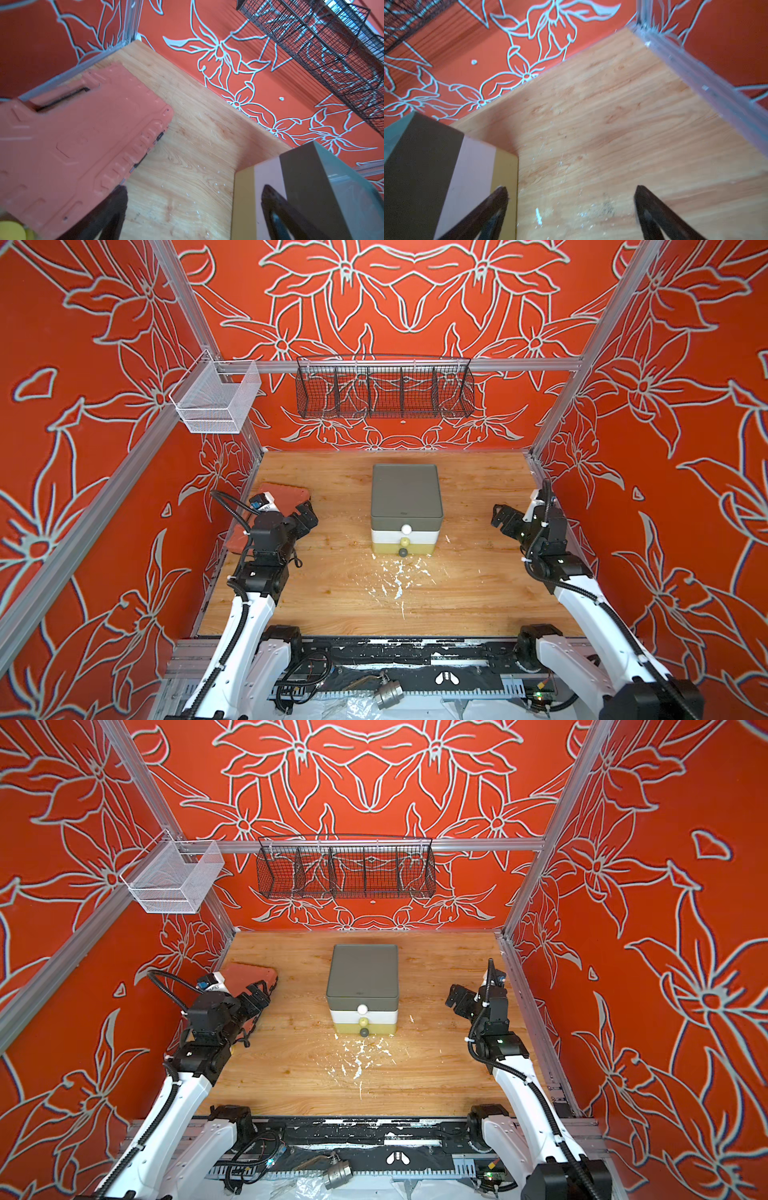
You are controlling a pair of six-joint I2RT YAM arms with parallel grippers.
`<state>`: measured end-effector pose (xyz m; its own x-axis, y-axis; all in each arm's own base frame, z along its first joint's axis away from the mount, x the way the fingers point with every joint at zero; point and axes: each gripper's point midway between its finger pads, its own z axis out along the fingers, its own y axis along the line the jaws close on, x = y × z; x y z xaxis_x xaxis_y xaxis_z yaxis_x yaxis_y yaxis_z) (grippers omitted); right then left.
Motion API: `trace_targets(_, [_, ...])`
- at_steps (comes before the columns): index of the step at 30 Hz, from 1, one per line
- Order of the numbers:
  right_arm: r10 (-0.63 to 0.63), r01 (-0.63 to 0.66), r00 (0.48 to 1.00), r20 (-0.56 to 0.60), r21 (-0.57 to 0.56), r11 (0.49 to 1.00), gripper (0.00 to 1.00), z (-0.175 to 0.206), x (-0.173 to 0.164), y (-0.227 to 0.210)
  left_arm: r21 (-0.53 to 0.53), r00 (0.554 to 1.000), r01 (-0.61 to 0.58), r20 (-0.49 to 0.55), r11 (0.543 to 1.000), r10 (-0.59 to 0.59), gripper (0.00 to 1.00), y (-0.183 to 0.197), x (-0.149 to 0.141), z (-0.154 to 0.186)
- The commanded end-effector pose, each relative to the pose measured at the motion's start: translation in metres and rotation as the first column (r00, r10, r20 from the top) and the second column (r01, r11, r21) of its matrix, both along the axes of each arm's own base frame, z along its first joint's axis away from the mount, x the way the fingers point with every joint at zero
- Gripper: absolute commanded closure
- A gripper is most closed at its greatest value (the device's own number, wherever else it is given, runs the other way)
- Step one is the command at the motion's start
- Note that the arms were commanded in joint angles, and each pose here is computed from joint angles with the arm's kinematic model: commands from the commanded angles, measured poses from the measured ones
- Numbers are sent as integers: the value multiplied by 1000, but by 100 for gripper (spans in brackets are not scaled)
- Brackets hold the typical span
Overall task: Take the mice out of the drawer
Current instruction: Move the storage box to the center of the board.
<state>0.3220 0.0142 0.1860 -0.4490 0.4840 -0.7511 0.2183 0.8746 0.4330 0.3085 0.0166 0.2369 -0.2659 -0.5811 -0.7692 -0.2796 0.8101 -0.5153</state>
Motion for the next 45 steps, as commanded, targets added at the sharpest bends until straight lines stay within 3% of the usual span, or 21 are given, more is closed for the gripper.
trace_targets(1, [114, -92, 989, -92, 210, 973, 2, -5, -8, 35, -163, 991, 99, -76, 982, -112, 3, -27, -8, -2])
trace_targets(6, [263, -214, 958, -116, 321, 923, 2, 6, -12, 83, -285, 924, 346, -62, 894, -378, 3, -81, -11, 18])
trace_targets(9, [324, -272, 940, -110, 331, 903, 2, 18, -13, 112, -286, 859, 475, -53, 832, -509, 2, -117, -15, 30])
trace_targets(16, [429, -374, 899, -90, 350, 859, 2, 41, 6, 166, -271, 761, 616, -39, 740, -648, 3, -170, -16, 43])
trace_targets(33, [592, -537, 801, -84, 335, 774, 2, 60, 59, 243, -256, 620, 737, -110, 625, -777, 3, -228, -23, 29])
trace_targets(41, [682, -633, 728, -70, 314, 708, 2, 75, 90, 278, -215, 615, 745, -144, 631, -775, 3, -232, -37, 37])
trace_targets(45, [687, -649, 722, -89, 256, 716, 2, 85, 101, 280, -193, 628, 738, -153, 646, -763, 2, -225, -42, 46])
